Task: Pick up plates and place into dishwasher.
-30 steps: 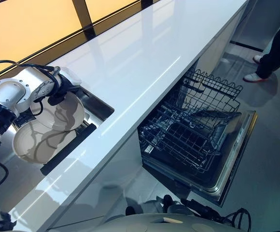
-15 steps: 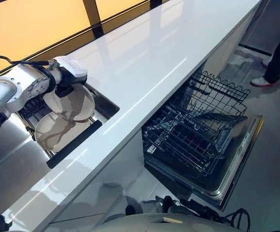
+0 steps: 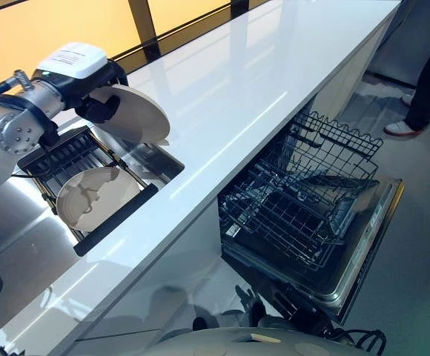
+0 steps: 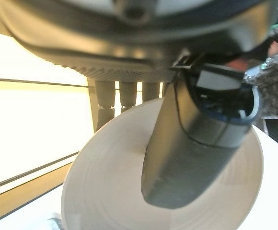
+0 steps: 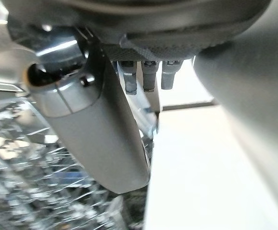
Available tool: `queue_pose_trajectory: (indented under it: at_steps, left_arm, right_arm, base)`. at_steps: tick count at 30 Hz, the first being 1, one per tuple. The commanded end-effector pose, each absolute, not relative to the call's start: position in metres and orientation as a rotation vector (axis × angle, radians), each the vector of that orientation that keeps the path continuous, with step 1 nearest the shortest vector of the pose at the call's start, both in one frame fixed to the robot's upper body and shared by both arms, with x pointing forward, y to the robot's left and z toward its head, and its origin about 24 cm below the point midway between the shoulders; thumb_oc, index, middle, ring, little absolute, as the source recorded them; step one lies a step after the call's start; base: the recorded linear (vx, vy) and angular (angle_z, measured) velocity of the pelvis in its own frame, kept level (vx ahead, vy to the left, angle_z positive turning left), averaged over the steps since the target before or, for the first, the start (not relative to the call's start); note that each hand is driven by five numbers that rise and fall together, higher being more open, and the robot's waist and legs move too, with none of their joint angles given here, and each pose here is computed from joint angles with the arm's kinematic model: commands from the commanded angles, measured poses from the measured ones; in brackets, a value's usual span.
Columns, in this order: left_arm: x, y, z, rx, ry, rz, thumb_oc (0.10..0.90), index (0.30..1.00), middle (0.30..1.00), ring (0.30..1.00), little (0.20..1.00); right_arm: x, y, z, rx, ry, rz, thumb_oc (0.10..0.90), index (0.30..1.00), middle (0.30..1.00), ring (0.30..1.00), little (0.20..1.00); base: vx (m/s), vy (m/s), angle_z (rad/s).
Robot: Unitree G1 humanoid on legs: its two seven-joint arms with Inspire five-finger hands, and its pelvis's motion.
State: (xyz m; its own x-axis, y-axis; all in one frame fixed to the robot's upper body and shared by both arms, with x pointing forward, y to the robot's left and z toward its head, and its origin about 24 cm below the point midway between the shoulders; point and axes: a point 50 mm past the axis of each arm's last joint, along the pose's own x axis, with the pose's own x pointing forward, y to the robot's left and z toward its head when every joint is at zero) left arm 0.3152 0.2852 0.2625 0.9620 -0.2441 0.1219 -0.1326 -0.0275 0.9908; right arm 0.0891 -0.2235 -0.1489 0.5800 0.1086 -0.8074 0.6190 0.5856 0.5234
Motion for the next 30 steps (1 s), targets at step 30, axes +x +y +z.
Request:
queue_pose_trajectory:
  at_steps: [30]
  left_arm:
    - [0.244,0.288,0.292,1.204,-0.837,0.283,0.1,0.3,0.3,0.3,0.2]
  right_arm:
    - [0.228,-0.236,0.168,0.286,-0.604,-0.114,0.8,0.9,0.9,0.9,0.9]
  base:
    - [-0.05,0.016,-0.01]
